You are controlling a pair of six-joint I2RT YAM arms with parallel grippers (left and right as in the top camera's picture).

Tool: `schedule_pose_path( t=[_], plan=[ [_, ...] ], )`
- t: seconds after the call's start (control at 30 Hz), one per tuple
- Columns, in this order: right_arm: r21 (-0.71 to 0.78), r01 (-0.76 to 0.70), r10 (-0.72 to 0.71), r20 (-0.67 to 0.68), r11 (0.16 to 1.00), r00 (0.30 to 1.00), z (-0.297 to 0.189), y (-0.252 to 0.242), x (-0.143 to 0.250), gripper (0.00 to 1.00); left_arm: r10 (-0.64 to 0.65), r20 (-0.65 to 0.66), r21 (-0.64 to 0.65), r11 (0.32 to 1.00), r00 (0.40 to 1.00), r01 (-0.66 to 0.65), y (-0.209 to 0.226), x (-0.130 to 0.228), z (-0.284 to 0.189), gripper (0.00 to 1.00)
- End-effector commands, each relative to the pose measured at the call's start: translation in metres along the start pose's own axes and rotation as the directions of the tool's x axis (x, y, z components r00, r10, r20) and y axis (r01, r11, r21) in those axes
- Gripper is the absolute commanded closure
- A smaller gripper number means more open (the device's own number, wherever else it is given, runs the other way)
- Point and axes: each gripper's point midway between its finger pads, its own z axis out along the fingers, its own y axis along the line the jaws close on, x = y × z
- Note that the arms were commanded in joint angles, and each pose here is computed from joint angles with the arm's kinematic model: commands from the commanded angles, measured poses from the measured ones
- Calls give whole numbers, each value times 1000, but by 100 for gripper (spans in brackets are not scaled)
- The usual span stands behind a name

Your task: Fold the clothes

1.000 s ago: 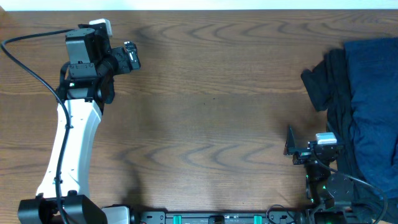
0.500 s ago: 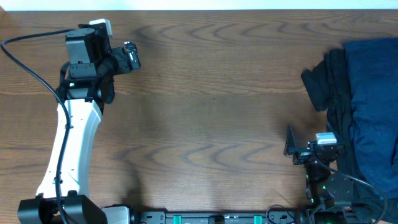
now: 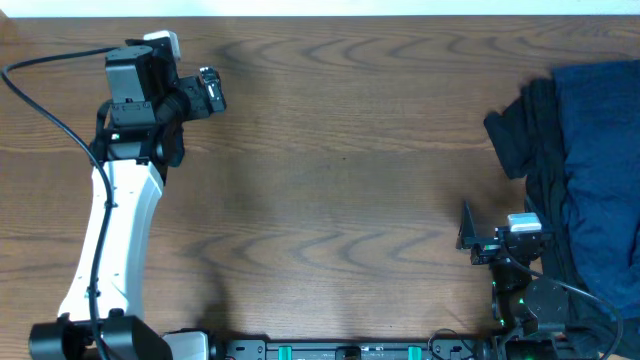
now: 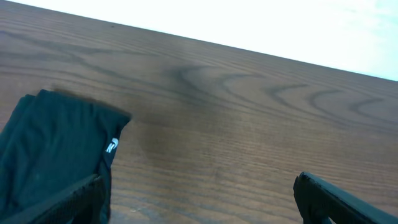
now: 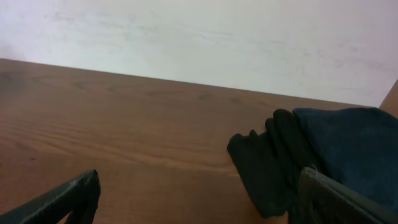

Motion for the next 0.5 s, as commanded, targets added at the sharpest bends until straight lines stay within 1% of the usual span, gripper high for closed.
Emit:
schedule_pose_path(
  t=[0.0, 0.13, 0.2, 0.33, 0.47],
  plan=[
    [0, 14, -14, 0, 1000, 1000, 0, 0, 1, 1, 7, 73, 12, 1000, 997, -8, -7, -13, -34, 2],
    [0, 13, -13, 0, 1000, 1000, 0, 0, 1, 1, 15, 134, 22, 1000, 991, -18, -14, -18, -80, 2],
    [0, 14, -14, 0, 1000, 1000, 0, 0, 1, 1, 21, 187, 30, 999, 982, -27, -19, -22, -107, 2],
    [0, 13, -13, 0, 1000, 1000, 0, 0, 1, 1, 32, 301, 43, 998, 953, -48, -26, -26, -156, 2],
    [0, 13, -13, 0, 1000, 1000, 0, 0, 1, 1, 40, 397, 55, 996, 917, -68, -31, -18, -198, 2]
  ],
)
